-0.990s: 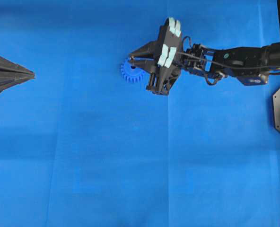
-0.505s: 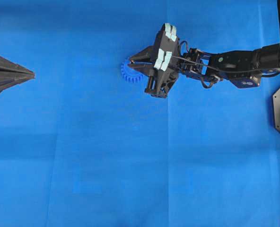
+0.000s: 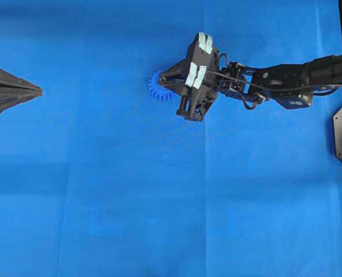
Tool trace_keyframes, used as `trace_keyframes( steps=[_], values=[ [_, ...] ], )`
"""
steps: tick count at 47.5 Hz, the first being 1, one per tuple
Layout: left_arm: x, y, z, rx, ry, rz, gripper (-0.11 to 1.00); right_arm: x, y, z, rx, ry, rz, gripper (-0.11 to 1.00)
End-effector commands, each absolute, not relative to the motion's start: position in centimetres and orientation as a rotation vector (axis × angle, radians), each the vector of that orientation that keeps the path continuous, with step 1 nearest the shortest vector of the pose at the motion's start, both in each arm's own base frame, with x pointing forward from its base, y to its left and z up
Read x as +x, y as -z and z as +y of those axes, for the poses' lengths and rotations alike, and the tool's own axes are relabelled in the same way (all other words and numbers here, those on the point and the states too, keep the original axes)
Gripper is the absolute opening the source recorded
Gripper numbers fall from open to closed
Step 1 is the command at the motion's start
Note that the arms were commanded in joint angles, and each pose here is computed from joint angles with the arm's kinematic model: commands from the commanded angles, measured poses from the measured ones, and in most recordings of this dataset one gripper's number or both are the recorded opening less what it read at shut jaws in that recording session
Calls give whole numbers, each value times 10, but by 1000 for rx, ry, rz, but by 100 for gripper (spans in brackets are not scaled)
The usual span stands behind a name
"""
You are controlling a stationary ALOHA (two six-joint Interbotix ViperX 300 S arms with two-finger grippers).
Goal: Insert the shaft placed at a random location into the center hole of the small gear at another random location.
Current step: 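Lower the shaft into the gear's center hole with the right gripper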
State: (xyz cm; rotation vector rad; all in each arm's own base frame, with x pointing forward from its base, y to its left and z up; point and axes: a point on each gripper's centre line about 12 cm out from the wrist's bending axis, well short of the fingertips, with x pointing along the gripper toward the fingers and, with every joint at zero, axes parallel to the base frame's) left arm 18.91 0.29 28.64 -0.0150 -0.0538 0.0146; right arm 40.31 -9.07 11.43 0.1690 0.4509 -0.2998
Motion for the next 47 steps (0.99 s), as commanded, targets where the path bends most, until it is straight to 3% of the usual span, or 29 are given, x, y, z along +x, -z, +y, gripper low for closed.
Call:
trace_keyframes(
  steps=[1, 22, 29, 38, 40, 47],
  values=[
    [190, -291, 3, -15, -14, -68, 0, 406, -122, -90, 165, 295, 424, 3],
    [190, -291, 3, -15, -16, -66, 0, 407, -123, -90, 166, 295, 425, 5],
    [190, -291, 3, -15, -14, -65, 0, 408, -124, -90, 166, 294, 424, 31],
    [190, -291, 3, -13, -14, -65, 0, 408, -127, -90, 166, 294, 417, 84],
    [190, -291, 3, -16, -14, -65, 0, 408, -129, -90, 167, 295, 414, 87],
    [190, -291, 3, -13, -14, -69, 0, 407, -143, -89, 165, 290, 390, 81]
  ],
)
